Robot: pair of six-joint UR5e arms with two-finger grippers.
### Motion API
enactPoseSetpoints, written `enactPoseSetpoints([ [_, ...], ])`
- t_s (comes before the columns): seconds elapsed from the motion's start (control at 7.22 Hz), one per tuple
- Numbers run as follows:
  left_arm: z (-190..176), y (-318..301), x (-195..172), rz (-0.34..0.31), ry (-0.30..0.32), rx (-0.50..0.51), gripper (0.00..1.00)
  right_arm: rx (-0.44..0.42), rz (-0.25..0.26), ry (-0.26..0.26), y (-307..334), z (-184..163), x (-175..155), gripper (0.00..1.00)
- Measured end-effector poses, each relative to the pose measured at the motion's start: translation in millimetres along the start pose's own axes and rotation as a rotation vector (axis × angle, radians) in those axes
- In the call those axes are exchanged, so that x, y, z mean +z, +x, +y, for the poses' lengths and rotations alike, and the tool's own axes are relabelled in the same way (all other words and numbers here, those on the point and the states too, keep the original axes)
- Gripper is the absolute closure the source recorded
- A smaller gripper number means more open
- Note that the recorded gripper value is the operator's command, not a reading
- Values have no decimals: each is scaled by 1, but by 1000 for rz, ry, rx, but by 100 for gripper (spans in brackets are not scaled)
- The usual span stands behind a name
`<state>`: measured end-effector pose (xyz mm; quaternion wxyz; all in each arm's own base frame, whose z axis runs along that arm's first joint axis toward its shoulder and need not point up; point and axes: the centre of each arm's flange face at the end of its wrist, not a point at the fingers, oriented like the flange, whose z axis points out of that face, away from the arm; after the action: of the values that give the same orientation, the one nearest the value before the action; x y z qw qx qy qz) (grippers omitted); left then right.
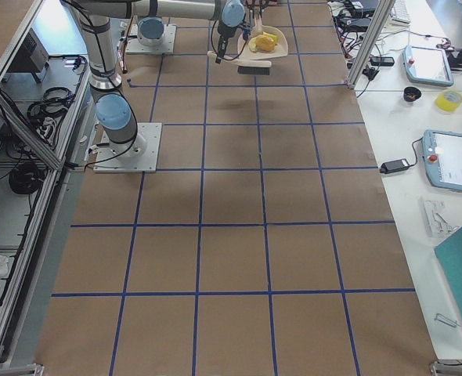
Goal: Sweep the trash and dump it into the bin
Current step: 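Lift the dustpan toward the bin with the left gripper while the right gripper withdraws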
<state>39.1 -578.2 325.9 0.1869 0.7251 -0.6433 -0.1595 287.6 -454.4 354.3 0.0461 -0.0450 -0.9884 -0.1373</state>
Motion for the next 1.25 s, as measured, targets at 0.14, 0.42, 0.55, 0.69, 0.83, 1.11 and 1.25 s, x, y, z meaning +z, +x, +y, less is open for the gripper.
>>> enactPoseSetpoints([
  [0.14,-14,15,-17,14,0,-28,100,-1,-6,-1,33,-19,-5,98],
  [0.42,-35,47,-47,59,4,-62,100,-20,18,14,92,-50,-10,98],
  [0.55,-54,61,-66,84,8,-98,100,-33,24,24,120,-65,-11,98],
  [0.69,-76,72,-86,98,14,-136,100,-39,31,37,148,-81,-10,98],
  [0.83,-95,83,-106,102,27,-171,100,-47,38,57,170,-95,-8,98],
  [1.11,-133,103,-143,100,69,-228,100,-65,41,90,197,-116,-2,98],
  [1.25,-152,111,-158,97,80,-248,100,-77,37,98,213,-129,4,98],
])
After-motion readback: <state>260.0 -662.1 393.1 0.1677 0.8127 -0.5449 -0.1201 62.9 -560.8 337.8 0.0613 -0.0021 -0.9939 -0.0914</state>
